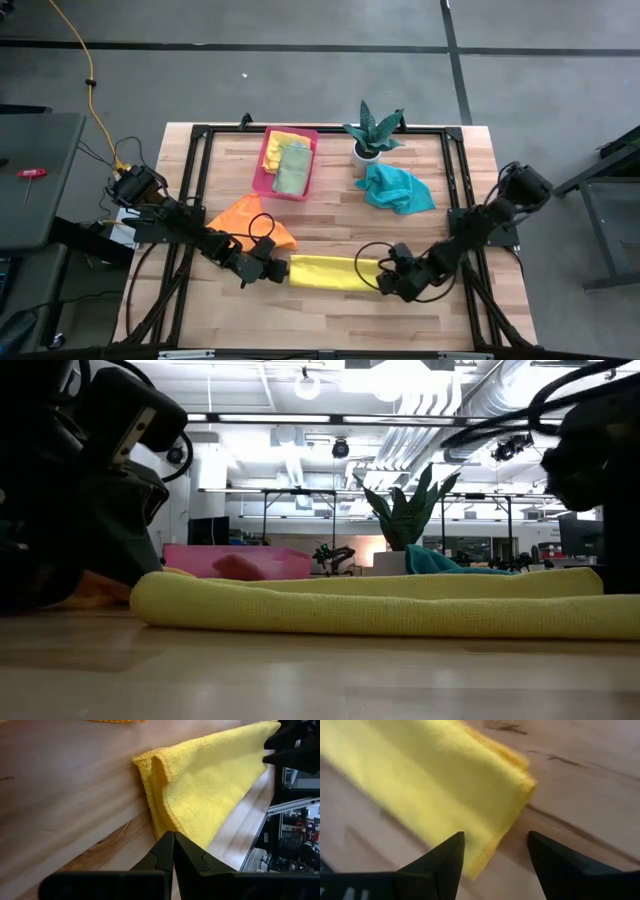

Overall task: Fold microfiber towels
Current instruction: Fold the yellow microfiber cloth

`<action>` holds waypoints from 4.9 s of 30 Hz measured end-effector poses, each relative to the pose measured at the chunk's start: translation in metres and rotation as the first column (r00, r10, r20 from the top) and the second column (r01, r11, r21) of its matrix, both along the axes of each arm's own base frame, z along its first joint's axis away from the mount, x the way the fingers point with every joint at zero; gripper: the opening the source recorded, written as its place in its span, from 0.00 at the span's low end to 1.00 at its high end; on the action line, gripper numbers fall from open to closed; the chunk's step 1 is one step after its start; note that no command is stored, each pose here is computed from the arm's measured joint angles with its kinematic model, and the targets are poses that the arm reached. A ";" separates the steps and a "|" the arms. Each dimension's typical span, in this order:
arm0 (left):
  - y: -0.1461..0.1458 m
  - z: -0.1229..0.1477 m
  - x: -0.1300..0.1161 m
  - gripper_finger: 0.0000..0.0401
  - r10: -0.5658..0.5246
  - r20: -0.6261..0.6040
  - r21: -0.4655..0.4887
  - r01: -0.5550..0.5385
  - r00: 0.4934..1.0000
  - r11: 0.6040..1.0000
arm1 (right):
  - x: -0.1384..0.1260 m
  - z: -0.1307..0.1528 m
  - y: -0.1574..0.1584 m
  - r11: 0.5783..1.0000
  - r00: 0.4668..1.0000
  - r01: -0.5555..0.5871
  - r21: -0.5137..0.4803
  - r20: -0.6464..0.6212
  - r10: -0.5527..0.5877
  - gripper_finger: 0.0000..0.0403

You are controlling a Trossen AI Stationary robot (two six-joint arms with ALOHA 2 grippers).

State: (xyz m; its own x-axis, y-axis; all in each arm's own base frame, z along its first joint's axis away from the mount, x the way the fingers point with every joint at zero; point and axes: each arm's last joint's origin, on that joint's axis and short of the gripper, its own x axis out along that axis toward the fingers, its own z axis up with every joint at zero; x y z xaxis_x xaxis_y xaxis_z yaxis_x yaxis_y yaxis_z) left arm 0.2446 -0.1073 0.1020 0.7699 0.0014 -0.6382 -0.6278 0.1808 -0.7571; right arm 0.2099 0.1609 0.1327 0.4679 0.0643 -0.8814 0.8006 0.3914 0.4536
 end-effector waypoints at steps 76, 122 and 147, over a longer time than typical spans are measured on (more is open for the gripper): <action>0.006 0.055 0.134 0.00 -0.156 0.075 0.307 0.126 0.985 0.943 | -0.073 0.064 -0.027 0.990 0.975 0.128 0.066 -0.190 -0.114 0.00; 0.000 -0.001 0.151 0.00 -0.272 -0.076 0.272 0.282 0.959 0.920 | 0.028 0.042 -0.010 0.969 0.950 0.047 0.242 0.288 -0.118 0.00; 0.001 -0.001 0.151 0.00 -0.267 -0.077 0.277 0.278 0.961 0.920 | 0.047 0.028 -0.010 0.957 0.932 0.055 0.286 0.329 -0.152 0.00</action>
